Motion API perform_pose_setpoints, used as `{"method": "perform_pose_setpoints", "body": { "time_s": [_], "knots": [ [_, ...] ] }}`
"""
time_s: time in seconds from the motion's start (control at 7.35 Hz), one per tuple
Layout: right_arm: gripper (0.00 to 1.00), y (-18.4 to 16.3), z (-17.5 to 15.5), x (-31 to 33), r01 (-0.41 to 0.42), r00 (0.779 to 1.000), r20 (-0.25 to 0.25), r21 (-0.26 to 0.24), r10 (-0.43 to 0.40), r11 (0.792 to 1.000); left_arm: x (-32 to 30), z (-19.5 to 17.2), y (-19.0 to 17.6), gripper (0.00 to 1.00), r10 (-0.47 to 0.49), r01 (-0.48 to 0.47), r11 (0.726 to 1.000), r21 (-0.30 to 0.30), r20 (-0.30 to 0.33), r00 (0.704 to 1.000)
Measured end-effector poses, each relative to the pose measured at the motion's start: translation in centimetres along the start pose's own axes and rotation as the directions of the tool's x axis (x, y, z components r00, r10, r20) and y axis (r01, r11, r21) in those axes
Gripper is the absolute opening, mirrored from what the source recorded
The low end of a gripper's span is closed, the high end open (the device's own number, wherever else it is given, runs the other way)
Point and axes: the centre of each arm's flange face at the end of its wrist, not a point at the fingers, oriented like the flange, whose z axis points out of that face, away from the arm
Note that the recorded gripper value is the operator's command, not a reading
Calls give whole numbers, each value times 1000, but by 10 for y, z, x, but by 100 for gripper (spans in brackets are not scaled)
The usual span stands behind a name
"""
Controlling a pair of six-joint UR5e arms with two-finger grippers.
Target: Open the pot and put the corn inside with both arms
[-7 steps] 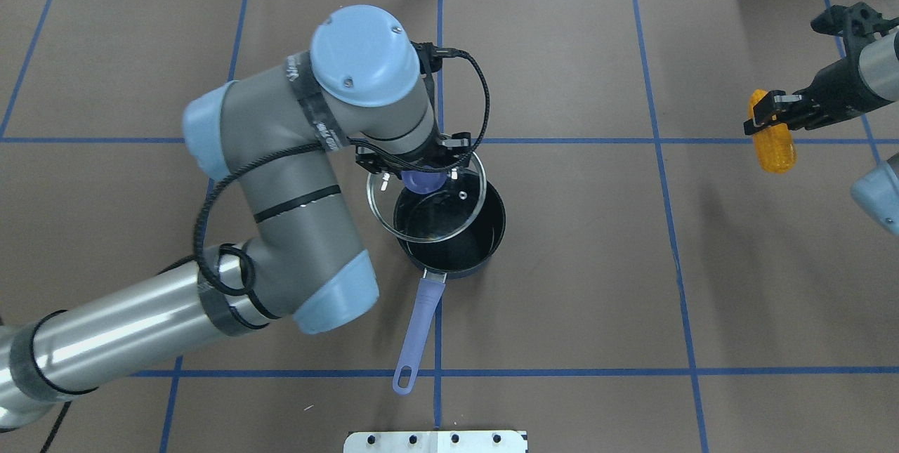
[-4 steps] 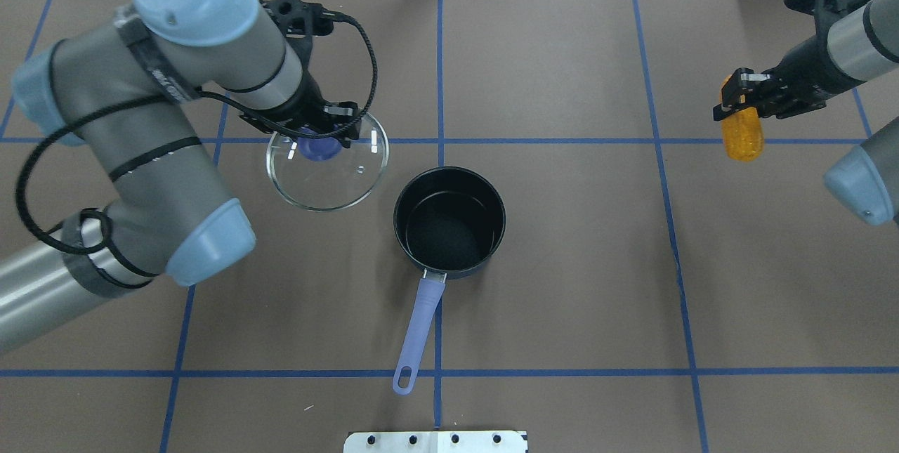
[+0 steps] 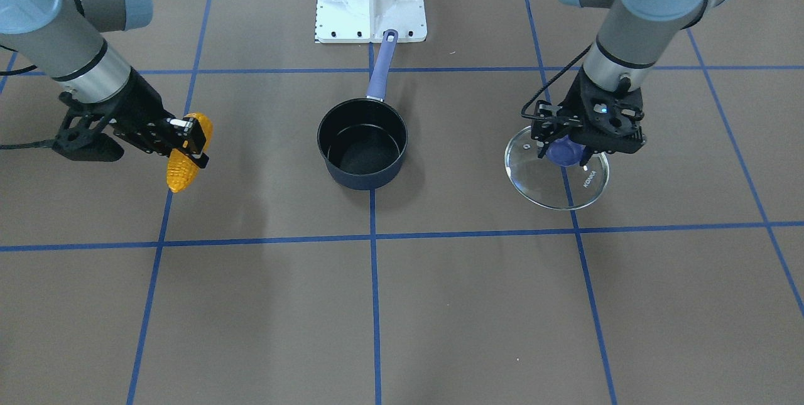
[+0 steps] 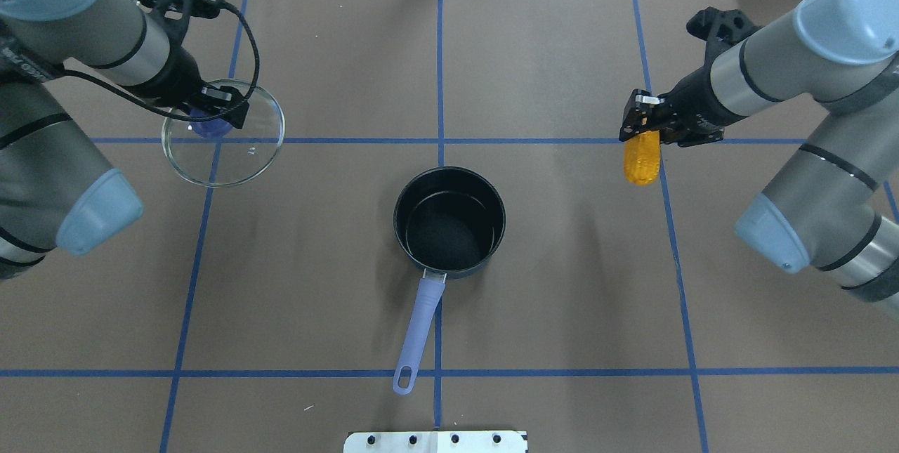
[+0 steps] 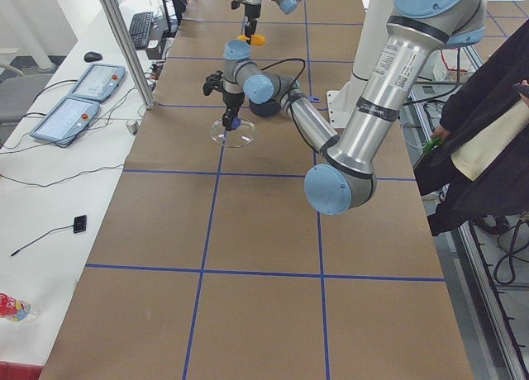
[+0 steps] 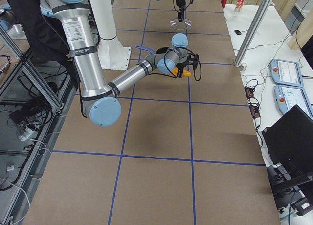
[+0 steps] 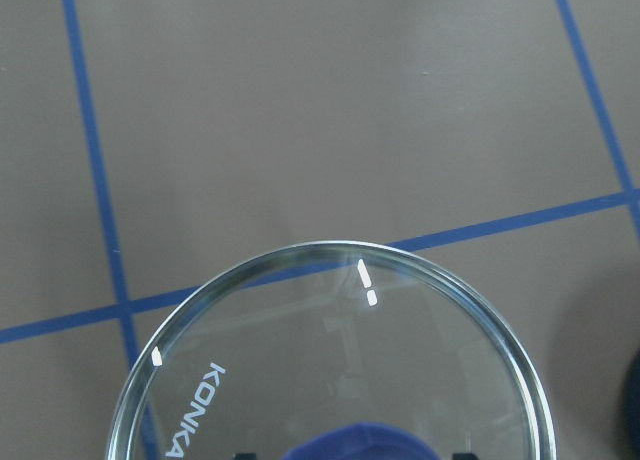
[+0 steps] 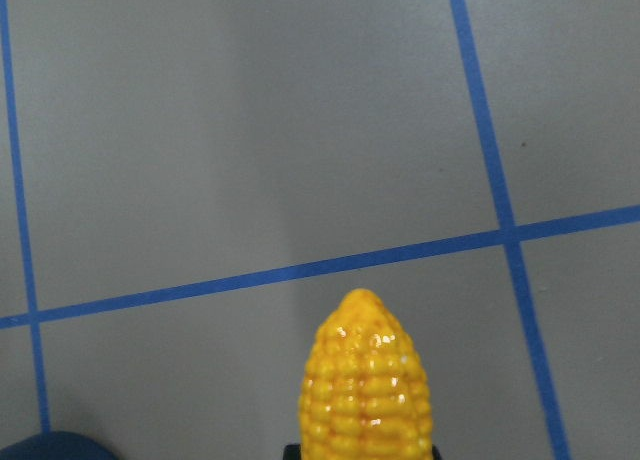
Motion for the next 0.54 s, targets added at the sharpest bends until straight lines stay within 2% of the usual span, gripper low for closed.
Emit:
{"method": "perform_pose_setpoints", "body": {
  "time_s": [0.54],
  "knots": [
    [8,100,12,-103,-28,998,-57,25,29,999,-152,50,13,52,101,-101,995,-15,-15,995]
  ]
}}
